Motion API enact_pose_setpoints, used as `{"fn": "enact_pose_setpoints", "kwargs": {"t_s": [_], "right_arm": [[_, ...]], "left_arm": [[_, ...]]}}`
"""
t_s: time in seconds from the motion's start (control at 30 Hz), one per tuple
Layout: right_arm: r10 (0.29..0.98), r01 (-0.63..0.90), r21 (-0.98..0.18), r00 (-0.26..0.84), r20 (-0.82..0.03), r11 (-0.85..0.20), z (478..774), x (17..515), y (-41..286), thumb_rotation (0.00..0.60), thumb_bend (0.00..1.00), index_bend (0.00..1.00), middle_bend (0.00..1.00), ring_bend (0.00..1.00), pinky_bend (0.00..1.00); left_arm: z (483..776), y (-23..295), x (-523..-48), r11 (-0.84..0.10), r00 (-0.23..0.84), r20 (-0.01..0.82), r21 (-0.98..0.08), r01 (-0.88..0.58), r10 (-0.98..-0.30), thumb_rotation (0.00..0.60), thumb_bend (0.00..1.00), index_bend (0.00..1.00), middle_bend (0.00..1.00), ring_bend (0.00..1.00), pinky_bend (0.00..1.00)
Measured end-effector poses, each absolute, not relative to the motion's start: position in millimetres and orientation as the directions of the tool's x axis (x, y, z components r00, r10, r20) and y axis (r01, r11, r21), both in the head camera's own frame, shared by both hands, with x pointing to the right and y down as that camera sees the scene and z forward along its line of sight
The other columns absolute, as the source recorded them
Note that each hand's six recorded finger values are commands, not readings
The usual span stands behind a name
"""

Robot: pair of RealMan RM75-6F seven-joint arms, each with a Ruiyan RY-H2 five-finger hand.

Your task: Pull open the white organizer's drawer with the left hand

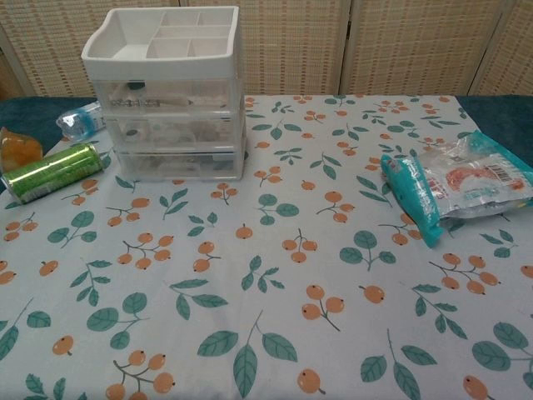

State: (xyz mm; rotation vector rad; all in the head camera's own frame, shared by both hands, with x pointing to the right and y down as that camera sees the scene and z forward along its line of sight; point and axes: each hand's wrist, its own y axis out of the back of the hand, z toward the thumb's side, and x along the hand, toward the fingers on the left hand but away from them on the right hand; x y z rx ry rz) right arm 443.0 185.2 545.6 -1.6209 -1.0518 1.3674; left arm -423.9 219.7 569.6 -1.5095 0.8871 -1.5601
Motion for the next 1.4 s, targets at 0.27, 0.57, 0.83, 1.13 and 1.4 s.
{"fn": "enact_pose_setpoints", "kwargs": {"t_s": [0.27, 0.57, 0.83, 1.13, 1.4], "right_arm": [[0.93, 0.12, -0.923, 0.073, -0.359, -0.366, 544, 445, 187, 0.6, 0.18, 0.28, 0.28, 0.24, 0.36], [0.954, 0.138, -0.944, 0.049, -0.294, -0.298, 525, 450, 177, 0.6, 0.21, 0.28, 0.28, 0.24, 0.36], [0.964, 0.12, -0.956, 0.053, -0.262, -0.266, 514, 446, 169, 0.6, 0.22, 0.28, 0.28, 0.24, 0.36], [0.96, 0.114, -0.953, 0.046, -0.276, -0.279, 516, 443, 173, 0.6, 0.23, 0.28, 0.28, 0.24, 0.36], [0.96, 0.101, -0.955, 0.03, -0.277, -0.279, 515, 446, 176, 0.6, 0.23, 0.28, 0.28, 0.24, 0.36]], "left_arm": [[573, 219, -421, -0.451, 0.012, 0.453, -0.89, 0.058, -0.892, 0.6, 0.19, 0.21, 0.19, 0.26, 0.23], [574, 205, -411, -0.427, 0.073, 0.428, -0.904, 0.034, -0.901, 0.6, 0.19, 0.22, 0.22, 0.31, 0.24], [578, 180, -372, -0.416, 0.251, 0.387, -0.906, -0.076, -0.887, 0.6, 0.19, 0.24, 0.55, 0.65, 0.67], [618, 164, -316, -0.59, 0.432, 0.488, -0.796, -0.134, -0.758, 0.6, 0.19, 0.24, 0.82, 0.92, 0.96], [656, 157, -274, -0.767, 0.513, 0.592, -0.592, -0.247, -0.622, 0.6, 0.26, 0.15, 0.88, 0.96, 1.0]]}}
